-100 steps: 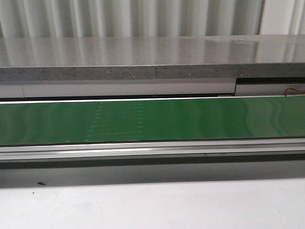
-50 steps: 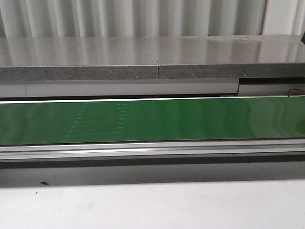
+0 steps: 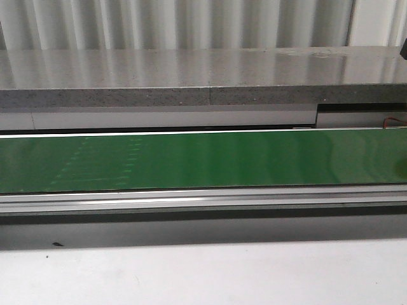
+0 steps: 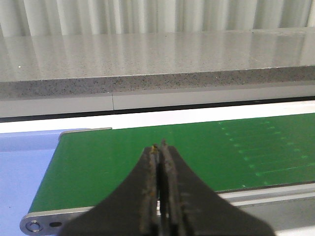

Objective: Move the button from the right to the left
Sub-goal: 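Lift the button and set it upright on the conveyor belt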

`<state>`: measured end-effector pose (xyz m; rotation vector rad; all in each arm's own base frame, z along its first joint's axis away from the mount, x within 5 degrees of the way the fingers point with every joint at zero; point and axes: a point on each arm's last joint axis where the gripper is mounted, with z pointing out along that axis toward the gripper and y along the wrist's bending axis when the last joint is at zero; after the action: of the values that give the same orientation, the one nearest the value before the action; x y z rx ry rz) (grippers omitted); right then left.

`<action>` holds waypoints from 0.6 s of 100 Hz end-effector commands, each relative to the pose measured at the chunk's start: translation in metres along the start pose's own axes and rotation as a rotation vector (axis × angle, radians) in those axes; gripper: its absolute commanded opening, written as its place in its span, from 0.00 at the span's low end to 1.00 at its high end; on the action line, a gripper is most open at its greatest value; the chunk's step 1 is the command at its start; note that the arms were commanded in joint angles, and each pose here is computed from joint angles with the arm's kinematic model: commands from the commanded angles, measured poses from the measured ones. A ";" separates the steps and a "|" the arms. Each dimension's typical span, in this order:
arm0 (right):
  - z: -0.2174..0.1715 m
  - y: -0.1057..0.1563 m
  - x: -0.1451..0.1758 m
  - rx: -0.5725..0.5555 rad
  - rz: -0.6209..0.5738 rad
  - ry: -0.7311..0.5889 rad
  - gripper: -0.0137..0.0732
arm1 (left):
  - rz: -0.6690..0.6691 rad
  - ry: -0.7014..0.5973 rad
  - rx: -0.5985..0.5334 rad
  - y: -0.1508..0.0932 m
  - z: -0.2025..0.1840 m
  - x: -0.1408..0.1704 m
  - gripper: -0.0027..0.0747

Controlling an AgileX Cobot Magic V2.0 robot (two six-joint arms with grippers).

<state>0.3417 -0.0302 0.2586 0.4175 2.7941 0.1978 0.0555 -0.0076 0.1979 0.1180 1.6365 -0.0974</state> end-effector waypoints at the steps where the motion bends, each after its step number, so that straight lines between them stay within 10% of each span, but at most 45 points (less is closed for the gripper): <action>1: -0.022 0.003 -0.006 -0.012 -0.009 -0.099 0.72 | -0.014 -0.070 0.009 -0.001 0.000 0.004 0.01; 38: -0.055 0.016 0.003 -0.031 -0.183 -0.212 0.80 | -0.014 -0.070 0.009 -0.001 0.000 0.004 0.01; 60: -0.082 0.033 0.036 -0.058 -0.358 -0.357 0.46 | -0.014 -0.070 0.009 -0.001 0.000 0.004 0.01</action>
<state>0.3075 -0.0024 0.3042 0.0357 2.6043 0.1420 0.0555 -0.0076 0.1979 0.1180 1.6365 -0.0974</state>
